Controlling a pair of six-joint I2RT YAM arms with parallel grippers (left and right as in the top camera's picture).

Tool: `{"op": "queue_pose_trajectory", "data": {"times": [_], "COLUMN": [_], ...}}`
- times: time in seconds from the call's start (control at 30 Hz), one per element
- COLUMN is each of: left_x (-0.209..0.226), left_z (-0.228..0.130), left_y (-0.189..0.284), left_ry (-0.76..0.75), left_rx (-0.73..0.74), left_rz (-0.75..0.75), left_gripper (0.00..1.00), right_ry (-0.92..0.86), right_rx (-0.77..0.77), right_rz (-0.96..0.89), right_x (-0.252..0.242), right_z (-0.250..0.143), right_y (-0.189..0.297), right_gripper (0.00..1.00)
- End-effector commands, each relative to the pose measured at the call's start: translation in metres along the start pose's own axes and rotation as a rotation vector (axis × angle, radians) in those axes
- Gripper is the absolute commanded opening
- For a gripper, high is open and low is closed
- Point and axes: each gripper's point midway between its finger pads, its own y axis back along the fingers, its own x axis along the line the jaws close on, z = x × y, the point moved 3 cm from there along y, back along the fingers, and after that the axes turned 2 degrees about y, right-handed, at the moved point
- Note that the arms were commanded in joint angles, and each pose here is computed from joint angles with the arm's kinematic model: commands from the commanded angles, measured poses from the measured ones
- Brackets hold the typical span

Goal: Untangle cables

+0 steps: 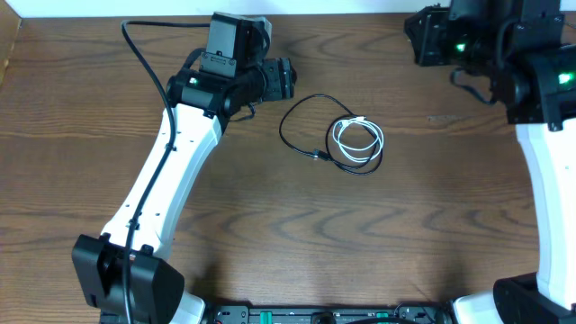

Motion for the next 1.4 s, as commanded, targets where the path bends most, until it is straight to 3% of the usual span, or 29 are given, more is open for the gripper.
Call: {"op": "queue_pose_trajectory", "data": {"times": [0.0, 0.27, 0.33, 0.67, 0.87, 1.03, 1.37], "left_x": [-0.018, -0.048, -0.054, -0.056, -0.052, -0.038, -0.047], "left_z": [-0.026, -0.08, -0.093, -0.155, -0.158, -0.148, -0.154], "left_y": [-0.017, -0.079, -0.096, -0.168, -0.184, -0.19, -0.198], "left_ry": [-0.005, 0.133, 0.141, 0.109, 0.1, 0.07, 0.239], "left_rx": [0.119, 0.304, 0.341, 0.484, 0.466, 0.377, 0.35], "left_rz": [-0.088, -0.07, -0.064, -0.02, -0.015, 0.091, 0.125], "left_gripper": [0.73, 0.73, 0.73, 0.73, 0.72, 0.72, 0.68], "right_ry": [-0.097, -0.172, -0.18, -0.197, -0.199, -0.199, -0.199], "right_rx": [0.013, 0.066, 0.089, 0.195, 0.212, 0.213, 0.213], "right_rz": [-0.116, -0.232, -0.246, -0.254, -0.258, -0.258, -0.258], "right_x": [-0.034, -0.076, -0.082, -0.091, -0.092, -0.092, -0.092], "right_z": [0.0, -0.009, -0.013, -0.033, -0.036, -0.037, -0.037], "right_y": [-0.01, -0.029, -0.035, -0.067, -0.071, -0.071, -0.071], "right_gripper": [0.64, 0.74, 0.81, 0.84, 0.85, 0.85, 0.85]}}
